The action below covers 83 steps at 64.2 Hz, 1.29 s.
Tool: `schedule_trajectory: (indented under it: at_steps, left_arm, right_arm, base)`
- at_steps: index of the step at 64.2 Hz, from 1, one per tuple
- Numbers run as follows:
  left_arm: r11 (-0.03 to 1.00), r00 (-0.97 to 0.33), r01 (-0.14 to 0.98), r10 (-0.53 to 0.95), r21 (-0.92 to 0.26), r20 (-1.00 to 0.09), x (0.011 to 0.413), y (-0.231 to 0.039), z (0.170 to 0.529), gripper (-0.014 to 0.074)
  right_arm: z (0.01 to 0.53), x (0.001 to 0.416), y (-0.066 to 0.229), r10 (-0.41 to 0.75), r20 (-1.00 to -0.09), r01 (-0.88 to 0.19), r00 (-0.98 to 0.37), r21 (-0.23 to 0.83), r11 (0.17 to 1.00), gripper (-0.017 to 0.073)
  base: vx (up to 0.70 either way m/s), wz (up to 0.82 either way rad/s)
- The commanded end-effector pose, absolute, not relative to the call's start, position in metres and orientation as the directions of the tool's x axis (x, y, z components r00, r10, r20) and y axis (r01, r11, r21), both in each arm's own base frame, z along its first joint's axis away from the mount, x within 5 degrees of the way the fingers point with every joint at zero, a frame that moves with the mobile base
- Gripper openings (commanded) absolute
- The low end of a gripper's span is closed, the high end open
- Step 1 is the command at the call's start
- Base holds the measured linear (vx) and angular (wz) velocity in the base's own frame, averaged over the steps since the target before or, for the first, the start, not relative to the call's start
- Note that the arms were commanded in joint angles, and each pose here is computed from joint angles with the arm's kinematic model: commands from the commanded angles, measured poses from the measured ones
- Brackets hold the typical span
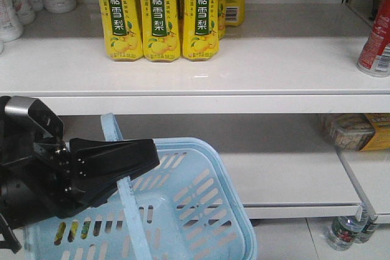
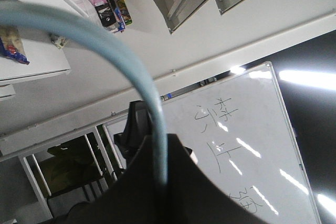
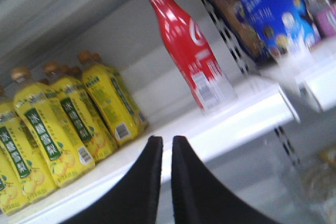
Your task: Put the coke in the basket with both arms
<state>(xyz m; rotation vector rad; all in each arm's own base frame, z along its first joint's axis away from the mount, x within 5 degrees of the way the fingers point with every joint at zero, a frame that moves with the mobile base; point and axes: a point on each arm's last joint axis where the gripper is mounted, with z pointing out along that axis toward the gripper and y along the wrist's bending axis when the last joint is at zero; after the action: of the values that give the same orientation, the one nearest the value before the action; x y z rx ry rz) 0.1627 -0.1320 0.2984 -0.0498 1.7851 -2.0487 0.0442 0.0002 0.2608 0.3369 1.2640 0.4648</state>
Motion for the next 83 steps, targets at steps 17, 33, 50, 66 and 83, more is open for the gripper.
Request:
schedule_trajectory:
  at_steps: [17,33,50,66,83]
  left_arm:
    - [-0.317,-0.923,0.355,-0.267,-0.879,-0.276,0.148,-0.130,0.326,-0.0006]
    - [-0.317,-0.923,0.355,-0.267,-0.879,-0.276,0.148,-0.130,0.326,-0.0006]
    - [-0.317,-0.923,0.355,-0.267,-0.879,-0.276,0.148,-0.130,0.326,-0.0006]
    - [-0.317,-0.923,0.355,-0.267,-0.879,-0.276,0.148,-0.130,0.326,-0.0006]
    - [-0.318,-0.923,0.355,-0.268,-0.879,-0.276,0.148,-0.130,0.326,-0.0006]
  right_arm:
    - [0.345,0.034,0.001,0.333,-0.869,-0.142,0.367,0.301,0.943,0.0540]
    - [0.412,0.069,-0.001,0.067,-0.971,-0.003,0.229,0.068,0.998,0.0606]
    - [0.433,0.139,0.000,-0.050,-0.991,0.016,0.125,-0.048,0.999,0.0578]
    - [0.439,0.203,0.002,-0.125,-0.986,0.007,0.112,-0.125,0.992,0.0578]
    - [0.445,0.264,-0.019,-0.043,-0.997,0.077,0.058,-0.038,0.996,0.0578]
  base:
    - [0.00,0.00]
    - [0.00,0.00]
    - [0.00,0.00]
    - [0.00,0.00]
    - [0.00,0.00]
